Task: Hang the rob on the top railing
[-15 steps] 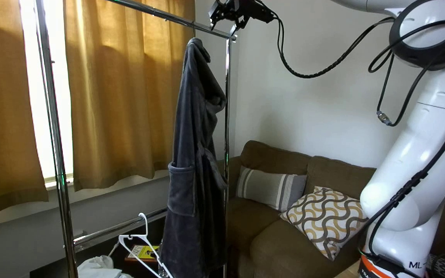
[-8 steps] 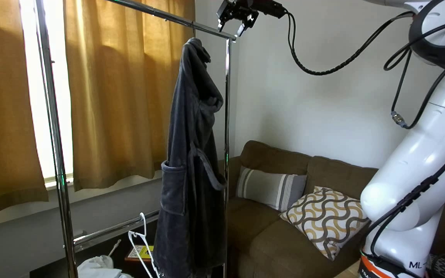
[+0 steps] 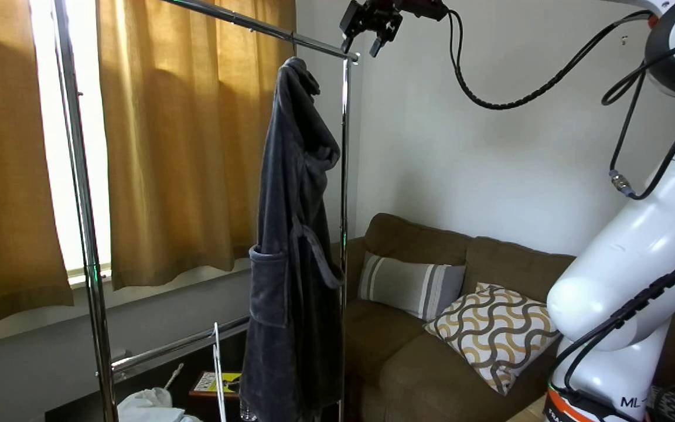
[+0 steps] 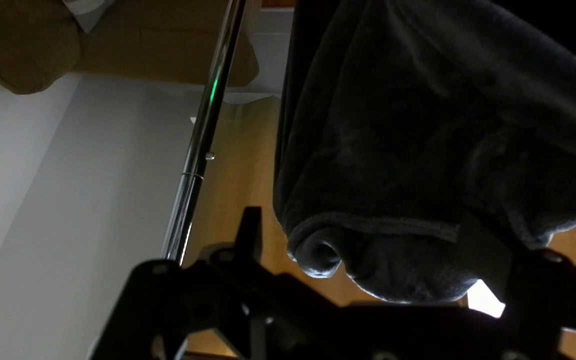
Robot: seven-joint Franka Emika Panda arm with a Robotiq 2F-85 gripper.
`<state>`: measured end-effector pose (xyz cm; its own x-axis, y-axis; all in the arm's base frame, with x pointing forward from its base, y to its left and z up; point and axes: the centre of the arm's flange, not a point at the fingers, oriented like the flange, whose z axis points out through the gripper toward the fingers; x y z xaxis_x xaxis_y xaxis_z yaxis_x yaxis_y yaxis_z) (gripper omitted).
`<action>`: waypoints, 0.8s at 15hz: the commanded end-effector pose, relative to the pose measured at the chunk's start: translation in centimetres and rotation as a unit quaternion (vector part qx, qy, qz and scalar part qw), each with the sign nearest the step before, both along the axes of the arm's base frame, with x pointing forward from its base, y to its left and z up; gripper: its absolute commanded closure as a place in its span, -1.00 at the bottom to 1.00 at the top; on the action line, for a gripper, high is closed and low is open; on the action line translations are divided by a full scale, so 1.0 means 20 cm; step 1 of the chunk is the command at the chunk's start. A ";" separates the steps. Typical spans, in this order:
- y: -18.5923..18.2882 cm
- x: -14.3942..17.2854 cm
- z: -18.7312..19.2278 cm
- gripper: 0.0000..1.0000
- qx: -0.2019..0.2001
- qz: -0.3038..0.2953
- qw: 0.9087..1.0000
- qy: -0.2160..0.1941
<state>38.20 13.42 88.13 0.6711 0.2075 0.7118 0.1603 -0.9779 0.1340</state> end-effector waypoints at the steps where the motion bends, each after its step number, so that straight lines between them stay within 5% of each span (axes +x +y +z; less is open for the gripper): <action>1: 0.00 0.00 -0.01 -1.00 -0.001 0.001 1.000 0.001; 12: 0.01 -0.01 -0.02 -1.00 -0.004 0.002 1.000 0.004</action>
<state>38.02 13.56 87.69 0.6753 0.2159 0.7052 0.1661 -0.9762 0.1397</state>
